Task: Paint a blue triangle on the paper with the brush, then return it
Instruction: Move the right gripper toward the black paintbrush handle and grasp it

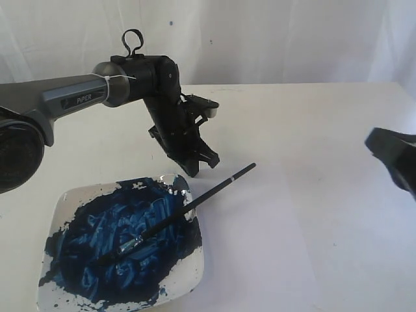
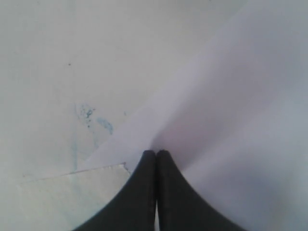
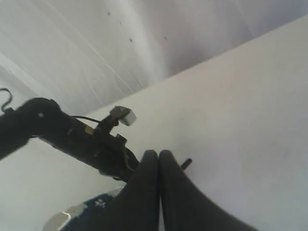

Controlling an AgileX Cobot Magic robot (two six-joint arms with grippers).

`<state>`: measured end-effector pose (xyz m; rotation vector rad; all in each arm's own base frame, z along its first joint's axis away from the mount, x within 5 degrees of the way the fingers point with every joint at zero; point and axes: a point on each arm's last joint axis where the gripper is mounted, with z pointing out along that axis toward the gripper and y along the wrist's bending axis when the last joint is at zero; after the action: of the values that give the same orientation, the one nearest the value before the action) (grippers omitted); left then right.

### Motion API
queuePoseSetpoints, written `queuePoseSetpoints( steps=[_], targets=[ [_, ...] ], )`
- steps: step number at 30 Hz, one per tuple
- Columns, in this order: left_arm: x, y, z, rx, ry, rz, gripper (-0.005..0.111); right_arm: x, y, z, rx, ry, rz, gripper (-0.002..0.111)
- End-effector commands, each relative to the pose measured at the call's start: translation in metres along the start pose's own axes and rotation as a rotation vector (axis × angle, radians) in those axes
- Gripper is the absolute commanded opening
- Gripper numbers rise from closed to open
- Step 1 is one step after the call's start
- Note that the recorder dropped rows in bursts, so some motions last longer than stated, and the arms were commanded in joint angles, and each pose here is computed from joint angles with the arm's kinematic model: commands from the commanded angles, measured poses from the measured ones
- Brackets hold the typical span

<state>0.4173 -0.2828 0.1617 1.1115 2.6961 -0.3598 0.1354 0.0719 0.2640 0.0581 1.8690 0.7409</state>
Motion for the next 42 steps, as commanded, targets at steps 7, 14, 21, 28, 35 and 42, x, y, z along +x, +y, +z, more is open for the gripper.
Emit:
queuePoseSetpoints(
  steps=[7, 14, 21, 28, 35, 42],
  targets=[
    [-0.002, 0.0, 0.005, 0.0, -0.016, 0.041, 0.0, 0.036, -0.018, 0.124, 0.134, 0.297, 0.019, 0.0],
    [-0.002, 0.0, 0.005, 0.001, -0.015, 0.054, 0.0, 0.055, -0.007, 0.175, -0.14, 0.383, 0.122, 0.0],
    [-0.001, 0.0, 0.005, 0.003, -0.009, 0.054, 0.0, 0.056, -0.019, 0.197, -0.346, 0.605, 0.182, 0.0],
    [-0.001, 0.0, 0.005, 0.003, -0.009, 0.058, 0.0, 0.07, -0.038, 0.201, -0.279, 0.673, 0.147, 0.015],
    [-0.001, 0.0, 0.005, 0.002, -0.011, 0.064, 0.0, 0.092, -0.054, 0.212, -0.189, 0.711, 0.323, 0.087],
    [-0.002, 0.0, 0.005, 0.001, -0.015, 0.081, 0.0, 0.086, -0.052, 0.217, -0.216, 0.649, 0.338, 0.077]
  ],
)
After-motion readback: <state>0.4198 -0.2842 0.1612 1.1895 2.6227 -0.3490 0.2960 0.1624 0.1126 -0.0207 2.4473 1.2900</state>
